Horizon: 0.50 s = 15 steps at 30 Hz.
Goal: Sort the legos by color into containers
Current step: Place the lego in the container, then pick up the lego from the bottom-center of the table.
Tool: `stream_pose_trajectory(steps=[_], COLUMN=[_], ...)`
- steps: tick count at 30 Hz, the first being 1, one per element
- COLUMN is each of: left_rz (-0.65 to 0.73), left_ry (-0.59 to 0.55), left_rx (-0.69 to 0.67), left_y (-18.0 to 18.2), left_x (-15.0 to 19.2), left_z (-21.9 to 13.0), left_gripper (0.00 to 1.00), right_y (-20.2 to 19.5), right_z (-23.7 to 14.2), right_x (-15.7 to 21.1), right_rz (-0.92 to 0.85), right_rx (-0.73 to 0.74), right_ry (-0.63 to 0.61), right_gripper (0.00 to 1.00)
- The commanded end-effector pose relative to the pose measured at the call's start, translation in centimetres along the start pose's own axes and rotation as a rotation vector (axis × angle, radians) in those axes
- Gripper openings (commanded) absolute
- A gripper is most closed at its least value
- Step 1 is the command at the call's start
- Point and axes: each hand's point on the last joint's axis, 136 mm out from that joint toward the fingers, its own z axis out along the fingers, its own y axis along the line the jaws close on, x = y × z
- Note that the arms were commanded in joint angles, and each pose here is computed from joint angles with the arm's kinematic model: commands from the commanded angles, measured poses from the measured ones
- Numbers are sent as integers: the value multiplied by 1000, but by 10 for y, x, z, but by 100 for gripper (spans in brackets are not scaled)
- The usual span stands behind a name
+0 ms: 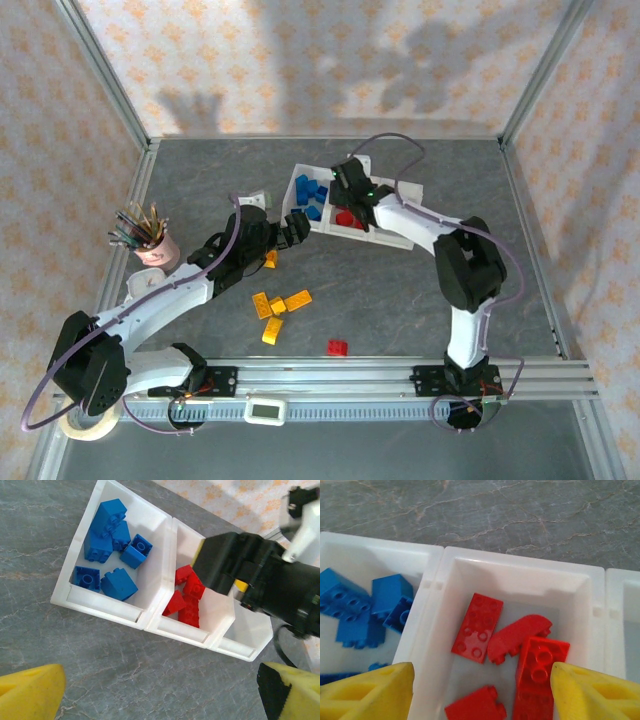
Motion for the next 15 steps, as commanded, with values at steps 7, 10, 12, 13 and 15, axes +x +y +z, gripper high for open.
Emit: stream_pose_trajectory(steps=[7, 10, 12, 13, 15], left_rz=[-4, -21, -36, -43, -55], left_ry=[3, 30, 49, 54, 70], left_rx=[29, 25, 22, 25, 31], left_y=[-1, 7, 14, 16, 20], left_x=[0, 13, 23, 26, 34], left_z=[-23, -29, -32, -34, -36], left_gripper=[99, 99, 99, 99, 99], right_y=[8, 6, 3, 3, 7], right_z=[-77, -94, -104, -108, -117], right_x=[50, 76, 93, 102, 120], right_rz=[-110, -143, -153, -157, -181], right_rx=[-123, -136, -140, -147, -173], right_ry=[75, 118, 141, 156, 181], right_gripper=[72, 73, 74, 74, 75])
